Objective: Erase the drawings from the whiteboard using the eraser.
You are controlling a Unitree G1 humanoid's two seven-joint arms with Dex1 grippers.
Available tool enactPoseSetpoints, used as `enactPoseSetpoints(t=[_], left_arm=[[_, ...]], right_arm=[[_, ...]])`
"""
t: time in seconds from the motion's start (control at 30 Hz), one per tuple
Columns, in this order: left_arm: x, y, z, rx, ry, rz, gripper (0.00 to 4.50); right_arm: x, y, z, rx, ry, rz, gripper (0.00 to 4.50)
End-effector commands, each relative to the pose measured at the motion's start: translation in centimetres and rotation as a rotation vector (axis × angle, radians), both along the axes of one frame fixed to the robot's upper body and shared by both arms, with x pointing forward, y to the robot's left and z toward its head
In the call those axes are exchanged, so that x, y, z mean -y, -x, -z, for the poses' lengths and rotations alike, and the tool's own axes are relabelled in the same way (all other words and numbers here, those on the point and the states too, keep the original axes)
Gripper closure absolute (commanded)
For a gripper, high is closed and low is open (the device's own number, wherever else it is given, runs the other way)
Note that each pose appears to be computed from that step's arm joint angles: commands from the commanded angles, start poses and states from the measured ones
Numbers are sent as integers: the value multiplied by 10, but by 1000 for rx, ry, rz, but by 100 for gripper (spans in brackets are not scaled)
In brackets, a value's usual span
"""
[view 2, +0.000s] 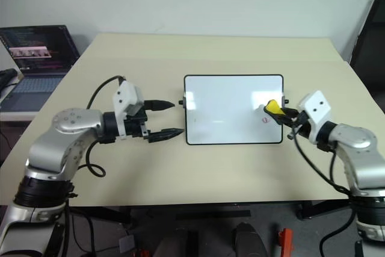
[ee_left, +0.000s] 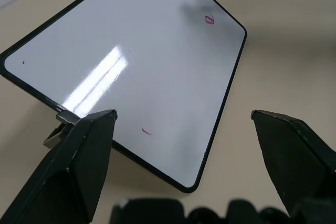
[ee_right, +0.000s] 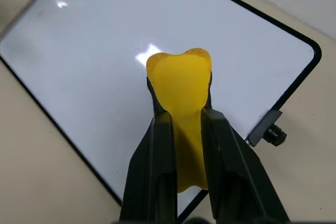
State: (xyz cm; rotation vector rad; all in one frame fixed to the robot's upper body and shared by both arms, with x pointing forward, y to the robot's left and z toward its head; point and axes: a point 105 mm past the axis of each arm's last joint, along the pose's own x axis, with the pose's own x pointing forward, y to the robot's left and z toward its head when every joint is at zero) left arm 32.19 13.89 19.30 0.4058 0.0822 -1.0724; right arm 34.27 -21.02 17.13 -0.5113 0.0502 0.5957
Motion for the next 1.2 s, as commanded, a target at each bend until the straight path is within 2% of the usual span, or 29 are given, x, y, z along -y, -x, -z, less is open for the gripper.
enactPoseSetpoints(t=[0.03,0.27,0.6,0.7,0.8,0.87,0.97,1.07,1.17,1.2], left_arm=[[3,1,-7,38,-4,14,0],[2,3,-6,36,-3,13,0],[-2,5,-5,36,-1,-3,0],[-2,5,-4,37,0,-6,0],[-1,5,-4,38,-1,-4,0],[-1,4,-5,41,1,-1,0],[0,4,-9,47,11,9,0],[6,6,-9,42,19,39,0],[21,11,-5,26,38,100,0],[29,14,-3,16,44,127,0]], right_arm=[[2,-14,-4,90,35,29,416],[-10,-31,30,12,101,32,416],[-47,-2,82,-193,274,-174,417],[-43,-1,80,-187,277,-159,417],[-35,-9,61,-136,221,-111,417],[-36,-6,35,-104,109,-122,417],[-24,5,-27,-50,-152,-130,417],[8,20,-74,9,-308,-83,417],[58,24,-80,20,-325,101,417],[78,25,-72,-2,-296,187,417]])
